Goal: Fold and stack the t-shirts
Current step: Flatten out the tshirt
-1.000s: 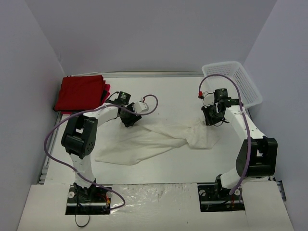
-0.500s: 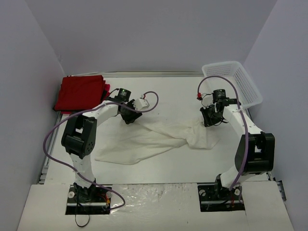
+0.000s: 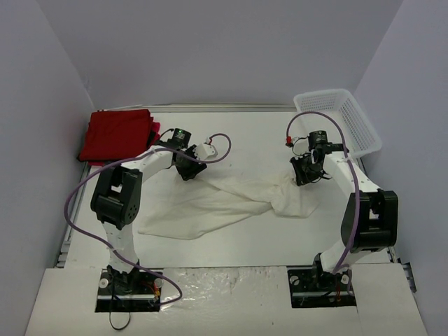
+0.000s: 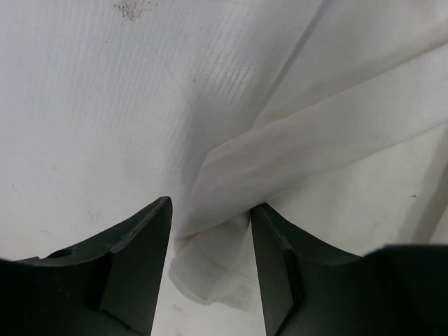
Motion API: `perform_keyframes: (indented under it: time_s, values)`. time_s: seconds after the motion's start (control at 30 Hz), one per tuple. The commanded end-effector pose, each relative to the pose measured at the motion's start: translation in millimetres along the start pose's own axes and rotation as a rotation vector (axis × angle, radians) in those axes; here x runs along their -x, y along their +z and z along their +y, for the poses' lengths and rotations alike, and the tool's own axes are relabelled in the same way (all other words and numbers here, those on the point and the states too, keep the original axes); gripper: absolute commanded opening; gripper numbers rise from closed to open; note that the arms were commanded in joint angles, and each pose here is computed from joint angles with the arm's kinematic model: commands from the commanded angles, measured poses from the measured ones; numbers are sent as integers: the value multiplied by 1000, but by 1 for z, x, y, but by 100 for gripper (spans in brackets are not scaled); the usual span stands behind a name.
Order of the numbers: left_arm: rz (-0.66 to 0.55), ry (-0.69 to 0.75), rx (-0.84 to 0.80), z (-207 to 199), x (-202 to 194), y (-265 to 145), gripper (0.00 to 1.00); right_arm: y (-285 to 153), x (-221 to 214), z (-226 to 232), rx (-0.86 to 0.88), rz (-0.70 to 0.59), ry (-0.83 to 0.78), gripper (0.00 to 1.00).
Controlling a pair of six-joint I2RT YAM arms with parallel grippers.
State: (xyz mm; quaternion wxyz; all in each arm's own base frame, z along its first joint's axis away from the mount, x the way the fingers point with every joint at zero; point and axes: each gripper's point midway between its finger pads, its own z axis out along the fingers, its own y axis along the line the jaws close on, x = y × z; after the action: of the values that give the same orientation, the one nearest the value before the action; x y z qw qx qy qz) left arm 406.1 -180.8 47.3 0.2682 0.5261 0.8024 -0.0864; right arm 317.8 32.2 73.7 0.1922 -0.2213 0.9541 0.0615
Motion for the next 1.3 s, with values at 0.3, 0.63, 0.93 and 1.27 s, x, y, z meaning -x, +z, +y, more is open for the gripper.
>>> perform_keyframes:
  time_s: [0.3,0.63,0.93,1.27]
  values:
    - [-28,52,114,22,22,-31,48,8,-10,5,42,38,-4,0]
    - [-14,96,116,15,20,-21,51,15,-12,7,60,54,-2,0]
    - [57,99,-6,7,9,15,51,21,-19,7,65,70,-2,0]
    - [86,93,-48,2,6,19,2,26,-22,9,76,84,-2,0]
